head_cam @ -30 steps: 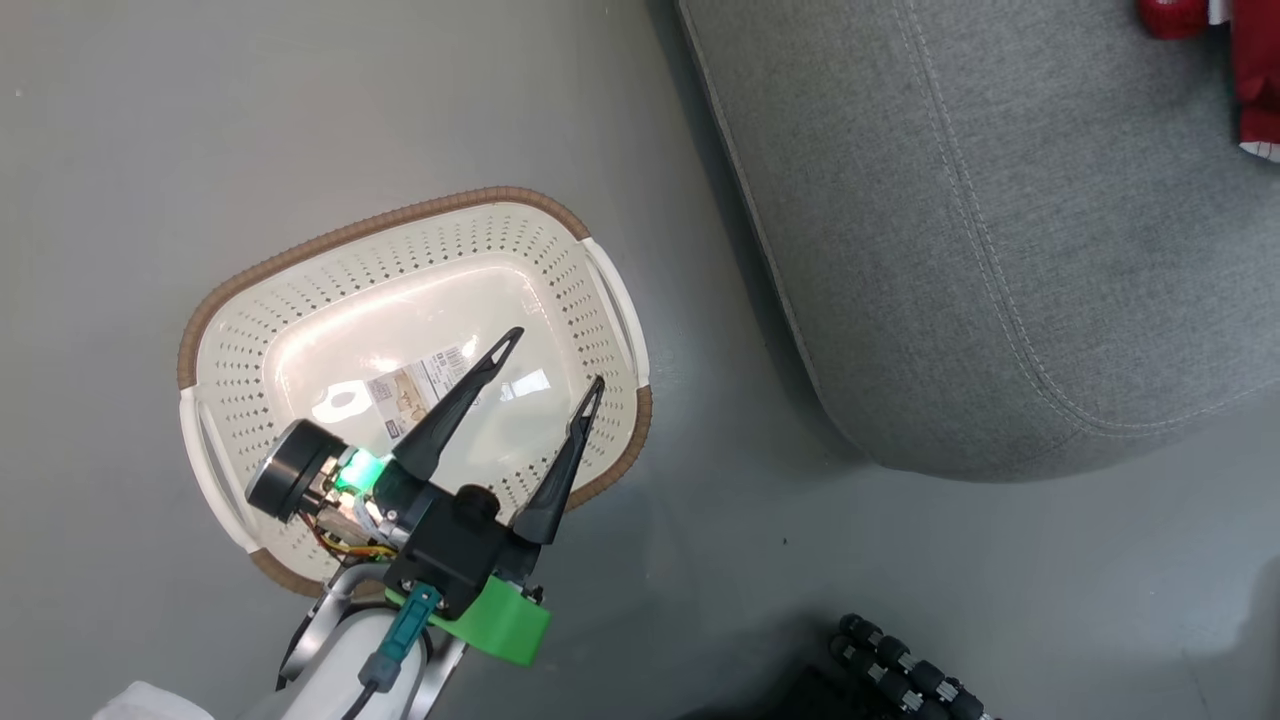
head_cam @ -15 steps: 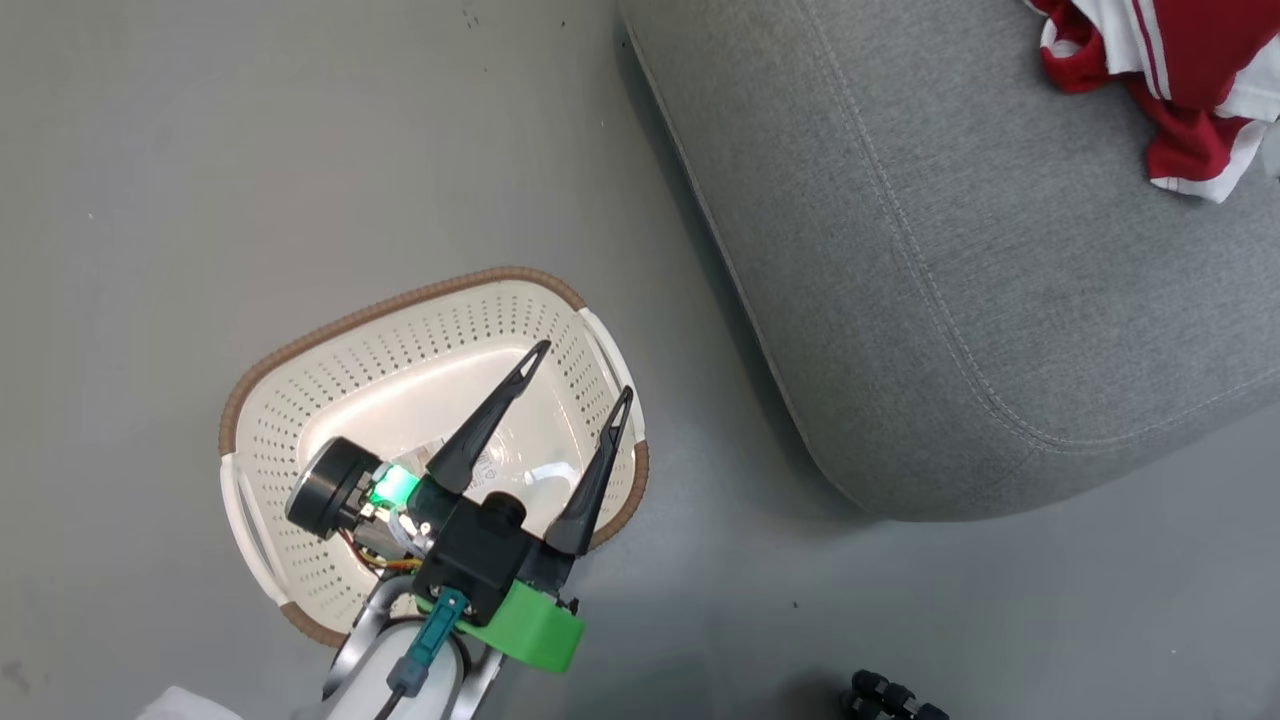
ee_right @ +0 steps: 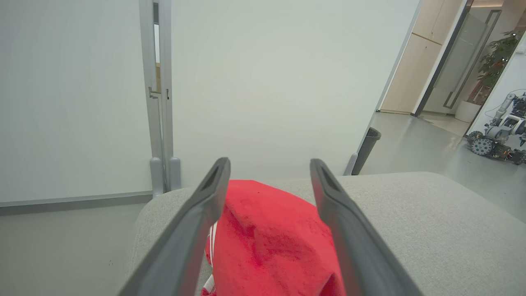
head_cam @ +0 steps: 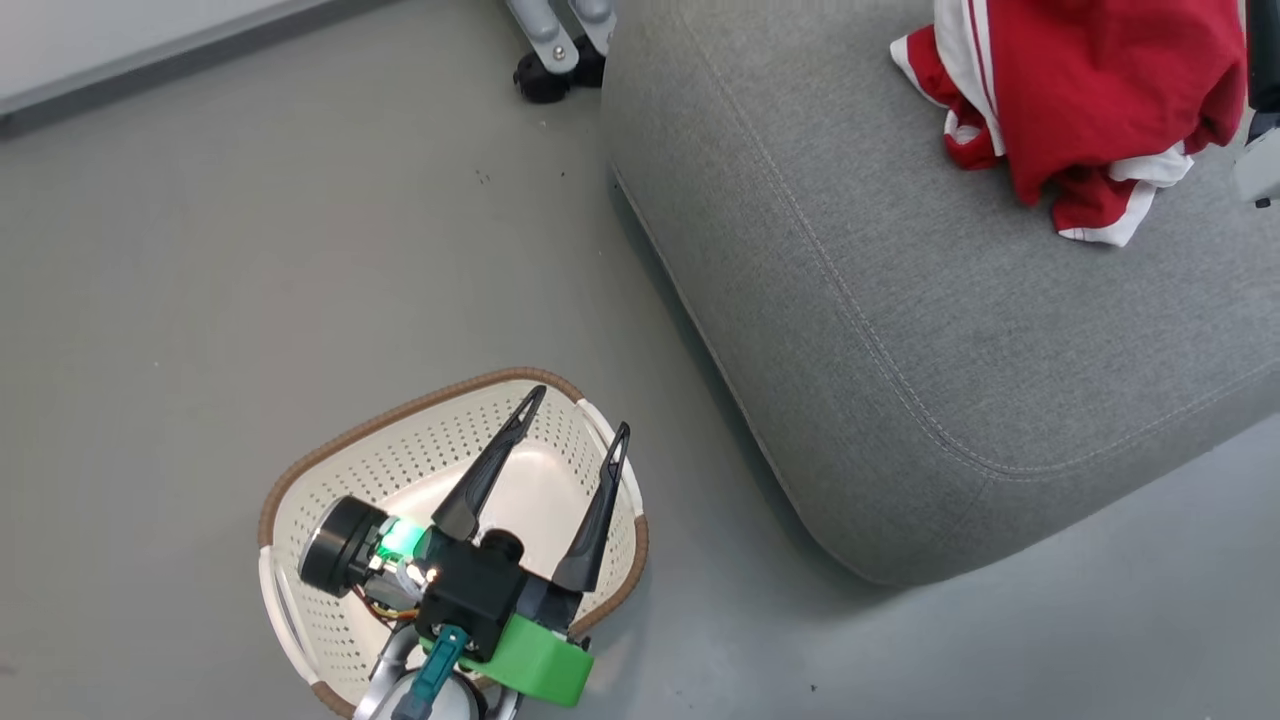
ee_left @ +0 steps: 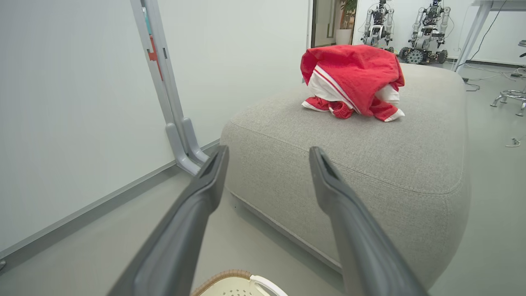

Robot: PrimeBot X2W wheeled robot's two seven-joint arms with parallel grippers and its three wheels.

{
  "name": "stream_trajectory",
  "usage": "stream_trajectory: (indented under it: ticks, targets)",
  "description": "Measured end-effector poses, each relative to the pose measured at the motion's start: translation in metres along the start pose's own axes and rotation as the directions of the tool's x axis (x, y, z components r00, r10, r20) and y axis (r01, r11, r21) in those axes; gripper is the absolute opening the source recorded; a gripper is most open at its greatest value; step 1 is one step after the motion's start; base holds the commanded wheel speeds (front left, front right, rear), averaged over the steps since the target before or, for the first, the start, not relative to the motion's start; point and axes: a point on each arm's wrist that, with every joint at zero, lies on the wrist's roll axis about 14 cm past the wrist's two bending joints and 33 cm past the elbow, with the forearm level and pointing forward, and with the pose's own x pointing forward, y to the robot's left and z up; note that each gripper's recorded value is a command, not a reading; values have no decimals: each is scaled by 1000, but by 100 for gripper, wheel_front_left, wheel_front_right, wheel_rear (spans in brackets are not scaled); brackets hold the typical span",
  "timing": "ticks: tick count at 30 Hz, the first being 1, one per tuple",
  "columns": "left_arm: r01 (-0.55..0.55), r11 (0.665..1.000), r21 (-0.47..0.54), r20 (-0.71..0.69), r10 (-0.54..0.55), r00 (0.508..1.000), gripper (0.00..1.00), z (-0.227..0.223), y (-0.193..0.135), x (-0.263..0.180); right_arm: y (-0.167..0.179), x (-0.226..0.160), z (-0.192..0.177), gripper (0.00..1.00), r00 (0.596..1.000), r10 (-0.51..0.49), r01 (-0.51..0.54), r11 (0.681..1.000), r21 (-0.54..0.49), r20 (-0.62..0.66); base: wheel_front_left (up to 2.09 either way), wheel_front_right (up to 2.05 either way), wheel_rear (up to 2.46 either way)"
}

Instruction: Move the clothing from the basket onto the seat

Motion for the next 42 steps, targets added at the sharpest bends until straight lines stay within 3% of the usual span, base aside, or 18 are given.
stream_trajectory:
  ticks: [5, 7, 13, 19, 24, 31, 42]
  targets:
    - [-28, 999, 21, 29, 27, 999, 100, 18, -4, -7, 5, -21, 50, 100, 986, 26, -31, 999, 27, 164, 0, 0, 0]
    - [-41, 999, 28, 39, 39, 998, 100, 24, -5, -11, 12, -33, 58, 100, 979, 60, -59, 998, -11, 193, 0, 0, 0]
    - [-104, 993, 52, 58, 101, 993, 100, 39, -1, -26, 38, -70, 79, 100, 946, 96, -110, 994, 27, 310, 0, 0, 0]
    - [-172, 983, 71, 75, 167, 983, 100, 49, 9, -43, 70, -97, 76, 100, 927, 116, -155, 985, 82, 358, 0, 0, 0]
    - [-243, 966, 85, 95, 235, 967, 100, 59, 21, -59, 92, -117, 66, 100, 927, 84, -161, 969, 185, 365, 0, 0, 0]
    - [-369, 924, 103, 107, 359, 927, 100, 66, 48, -90, 143, -136, 50, 100, 929, 146, -238, 940, 246, 340, 0, 0, 0]
    - [-573, 812, 109, 100, 565, 819, 100, 66, 91, -152, 209, -150, 26, 100, 922, 275, -356, 879, 316, 273, 0, 0, 0]
